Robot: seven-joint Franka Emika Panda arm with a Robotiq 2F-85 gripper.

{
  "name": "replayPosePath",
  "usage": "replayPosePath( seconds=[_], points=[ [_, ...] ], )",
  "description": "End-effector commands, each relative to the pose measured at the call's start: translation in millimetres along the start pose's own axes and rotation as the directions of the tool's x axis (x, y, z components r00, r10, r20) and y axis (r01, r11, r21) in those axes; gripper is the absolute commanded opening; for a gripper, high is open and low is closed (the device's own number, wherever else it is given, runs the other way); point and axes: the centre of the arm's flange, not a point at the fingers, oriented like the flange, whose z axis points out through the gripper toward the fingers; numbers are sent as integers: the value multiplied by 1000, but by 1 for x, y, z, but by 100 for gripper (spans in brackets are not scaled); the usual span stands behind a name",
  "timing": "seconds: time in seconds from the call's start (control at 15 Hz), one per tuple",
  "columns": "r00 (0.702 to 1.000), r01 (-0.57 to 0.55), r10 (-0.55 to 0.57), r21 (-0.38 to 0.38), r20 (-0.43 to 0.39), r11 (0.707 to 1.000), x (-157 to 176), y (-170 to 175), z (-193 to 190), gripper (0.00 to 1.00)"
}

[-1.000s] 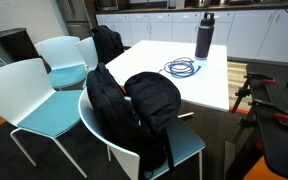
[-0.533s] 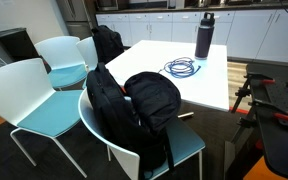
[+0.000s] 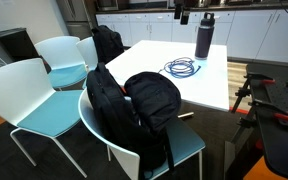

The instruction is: Pick up the cloth from the black bag and put it on the table.

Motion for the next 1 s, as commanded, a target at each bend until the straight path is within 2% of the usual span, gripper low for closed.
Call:
replayPosePath(
  seconds=[0.0,0.13,0.33,0.4,0.47,0.73,0.93],
  points=[
    [1000,13,-13,3,13,1000,10,2,11,100],
    [999,17,-17,12,34,1000,17,3,25,100],
    [1000,14,-14,6,23,1000,16,4,19,100],
    [1000,-7,7,-48,-11,999,28,13,33,100],
    [999,-23,22,-31,-28,999,42,16,47,100],
    [994,18,-23,-48,-110,999,89,16,112,100],
    [988,96,-98,-28,-120,995,115,5,163,100]
  ],
)
